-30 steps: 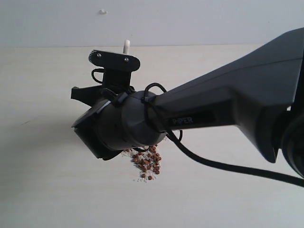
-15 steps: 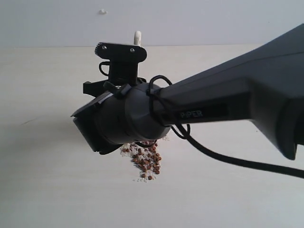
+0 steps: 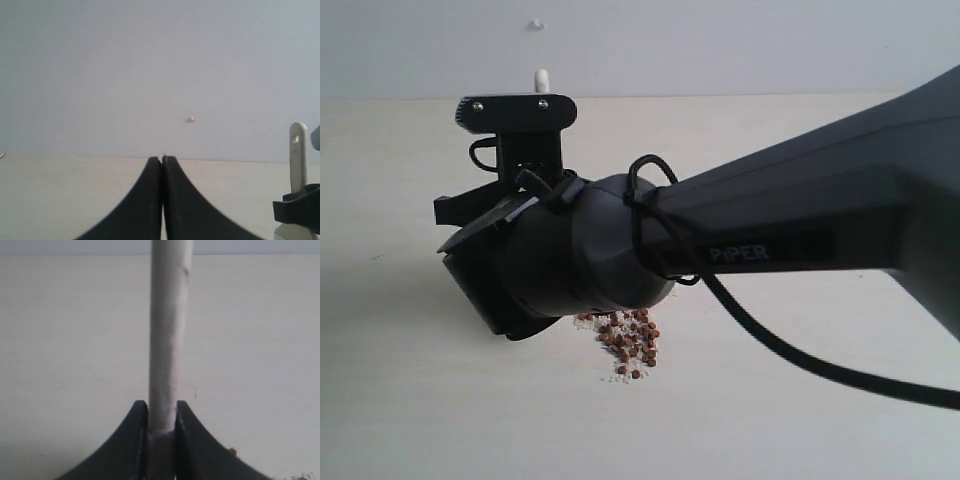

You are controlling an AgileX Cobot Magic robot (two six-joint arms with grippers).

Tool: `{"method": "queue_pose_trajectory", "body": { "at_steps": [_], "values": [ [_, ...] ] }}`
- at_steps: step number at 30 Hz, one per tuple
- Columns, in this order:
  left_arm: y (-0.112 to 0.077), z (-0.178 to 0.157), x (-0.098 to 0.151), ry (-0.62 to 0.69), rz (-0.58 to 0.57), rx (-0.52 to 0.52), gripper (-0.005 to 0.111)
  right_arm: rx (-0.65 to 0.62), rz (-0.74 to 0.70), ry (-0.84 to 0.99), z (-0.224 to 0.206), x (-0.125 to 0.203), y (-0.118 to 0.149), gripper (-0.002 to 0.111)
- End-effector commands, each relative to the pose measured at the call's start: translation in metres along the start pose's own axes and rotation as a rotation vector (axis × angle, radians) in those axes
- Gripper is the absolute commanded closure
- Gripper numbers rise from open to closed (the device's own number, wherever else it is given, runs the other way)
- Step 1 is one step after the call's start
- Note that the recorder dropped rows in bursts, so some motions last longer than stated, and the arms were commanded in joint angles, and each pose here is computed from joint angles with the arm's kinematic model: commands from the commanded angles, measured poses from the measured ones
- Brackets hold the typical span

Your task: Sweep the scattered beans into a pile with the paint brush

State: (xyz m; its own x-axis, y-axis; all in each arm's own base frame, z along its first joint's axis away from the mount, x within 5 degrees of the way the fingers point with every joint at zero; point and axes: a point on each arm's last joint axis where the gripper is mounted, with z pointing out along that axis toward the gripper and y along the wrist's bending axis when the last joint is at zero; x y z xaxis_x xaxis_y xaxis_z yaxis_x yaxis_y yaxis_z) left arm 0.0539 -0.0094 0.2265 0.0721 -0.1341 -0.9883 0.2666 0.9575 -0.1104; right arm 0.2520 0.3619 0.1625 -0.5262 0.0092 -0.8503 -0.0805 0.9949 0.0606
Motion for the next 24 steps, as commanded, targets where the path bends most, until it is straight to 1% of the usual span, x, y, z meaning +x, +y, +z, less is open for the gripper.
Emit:
{"method": "queue_pose_trajectory", "body": {
  "at_steps": [1,6,9,11,14,17,20,24],
  "values": [
    [-0.001,0.000,0.000,-0.002,-0.006,0.014,0.107,-0.034,-0.172,-0.007,-0.003,-0.004,0.003,0.108],
    [-0.001,0.000,0.000,-0.002,-0.006,0.014,0.107,-0.030,-0.206,0.003,-0.002,0.000,0.000,0.108],
    [-0.001,0.000,0.000,-0.002,-0.006,0.014,0.107,-0.064,-0.198,0.018,-0.003,0.003,0.004,0.108],
    [-0.001,0.000,0.000,-0.002,-0.006,0.014,0.107,-0.115,-0.146,0.041,-0.006,0.007,0.009,0.108],
    [-0.001,0.000,0.000,-0.002,-0.006,0.014,0.107,-0.126,-0.071,0.050,-0.006,0.008,0.011,0.108],
    [-0.001,0.000,0.000,-0.002,-0.006,0.014,0.107,-0.072,-0.064,0.024,-0.006,0.005,0.006,0.108],
    [-0.001,0.000,0.000,-0.002,-0.006,0.014,0.107,-0.023,-0.090,0.006,-0.005,0.005,0.001,0.108],
    [-0.001,0.000,0.000,-0.002,-0.006,0.014,0.107,0.001,-0.110,0.020,-0.004,0.014,-0.006,0.108]
  ]
}}
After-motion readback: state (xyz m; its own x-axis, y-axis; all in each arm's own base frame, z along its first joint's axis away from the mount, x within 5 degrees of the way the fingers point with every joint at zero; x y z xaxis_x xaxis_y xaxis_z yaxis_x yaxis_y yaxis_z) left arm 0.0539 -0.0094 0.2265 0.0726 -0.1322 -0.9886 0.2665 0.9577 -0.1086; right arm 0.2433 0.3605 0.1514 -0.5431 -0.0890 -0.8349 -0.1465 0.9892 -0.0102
